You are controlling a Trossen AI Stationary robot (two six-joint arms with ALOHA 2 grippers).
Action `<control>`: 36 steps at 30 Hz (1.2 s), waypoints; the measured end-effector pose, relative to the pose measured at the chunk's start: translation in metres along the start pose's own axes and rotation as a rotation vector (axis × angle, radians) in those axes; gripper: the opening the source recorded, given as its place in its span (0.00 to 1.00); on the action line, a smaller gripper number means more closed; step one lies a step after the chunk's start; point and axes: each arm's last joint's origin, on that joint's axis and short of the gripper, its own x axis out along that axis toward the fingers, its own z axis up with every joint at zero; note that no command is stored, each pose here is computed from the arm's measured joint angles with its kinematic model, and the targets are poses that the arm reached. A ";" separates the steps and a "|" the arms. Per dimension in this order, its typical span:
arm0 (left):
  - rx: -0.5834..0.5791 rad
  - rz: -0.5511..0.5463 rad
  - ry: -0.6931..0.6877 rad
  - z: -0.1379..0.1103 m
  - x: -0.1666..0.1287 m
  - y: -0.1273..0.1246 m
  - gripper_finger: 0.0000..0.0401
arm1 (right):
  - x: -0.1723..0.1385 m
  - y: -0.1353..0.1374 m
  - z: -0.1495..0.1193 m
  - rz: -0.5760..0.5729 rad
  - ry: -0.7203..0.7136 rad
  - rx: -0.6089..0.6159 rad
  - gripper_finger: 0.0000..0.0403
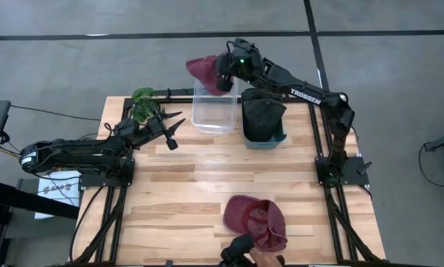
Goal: Pick & Place hat
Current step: Put the left red cap into the transparent bin
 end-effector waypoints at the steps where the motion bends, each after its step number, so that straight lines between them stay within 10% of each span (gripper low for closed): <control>1: 0.001 -0.004 0.006 -0.001 0.000 0.000 0.29 | 0.001 0.000 -0.002 -0.005 0.016 0.030 0.00; 36: -0.012 -0.032 0.058 -0.006 0.000 -0.003 0.29 | 0.038 0.020 -0.076 0.400 0.363 0.129 0.01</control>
